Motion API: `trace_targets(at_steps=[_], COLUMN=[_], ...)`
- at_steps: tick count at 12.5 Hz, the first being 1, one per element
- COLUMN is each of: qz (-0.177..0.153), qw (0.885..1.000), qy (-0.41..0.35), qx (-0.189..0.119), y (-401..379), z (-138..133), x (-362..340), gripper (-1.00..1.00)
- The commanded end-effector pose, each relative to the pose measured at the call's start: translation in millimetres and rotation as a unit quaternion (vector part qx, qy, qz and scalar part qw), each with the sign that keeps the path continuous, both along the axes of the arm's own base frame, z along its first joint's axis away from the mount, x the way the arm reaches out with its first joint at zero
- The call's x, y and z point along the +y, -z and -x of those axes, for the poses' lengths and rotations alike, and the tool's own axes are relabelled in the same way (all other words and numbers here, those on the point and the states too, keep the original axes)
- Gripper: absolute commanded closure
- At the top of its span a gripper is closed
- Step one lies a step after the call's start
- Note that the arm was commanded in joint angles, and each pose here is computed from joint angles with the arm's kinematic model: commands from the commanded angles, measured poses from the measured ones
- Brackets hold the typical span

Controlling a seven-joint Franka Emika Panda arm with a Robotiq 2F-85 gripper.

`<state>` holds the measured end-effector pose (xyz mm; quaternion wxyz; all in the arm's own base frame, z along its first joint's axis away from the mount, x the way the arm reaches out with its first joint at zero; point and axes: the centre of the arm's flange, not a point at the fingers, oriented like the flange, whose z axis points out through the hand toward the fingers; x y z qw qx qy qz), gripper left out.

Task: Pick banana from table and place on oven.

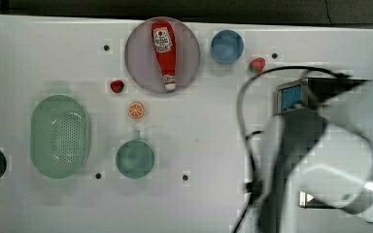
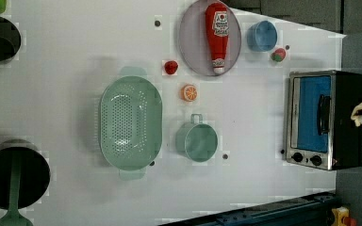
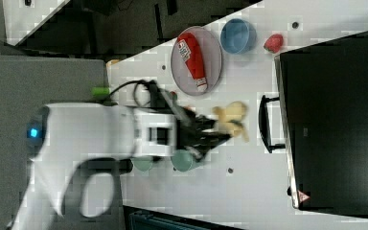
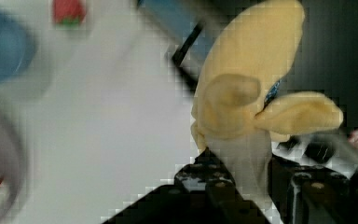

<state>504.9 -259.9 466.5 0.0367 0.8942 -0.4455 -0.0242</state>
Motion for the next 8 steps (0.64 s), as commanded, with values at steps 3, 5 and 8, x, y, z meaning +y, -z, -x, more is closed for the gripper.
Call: trace_targets(at_steps=[3,5,8], qz=[0.042,0.047,0.037], qw=[0.992,0.991,0.993], qy=[-0.117,-0.129,-0.116], qx=[-0.023,-0.012,-0.008], y=[13.8,32.7,48.1], z=[19.8,23.1,23.1], x=[-87.1,-104.0,-109.0], gripper=[0.47,0.47,0.41])
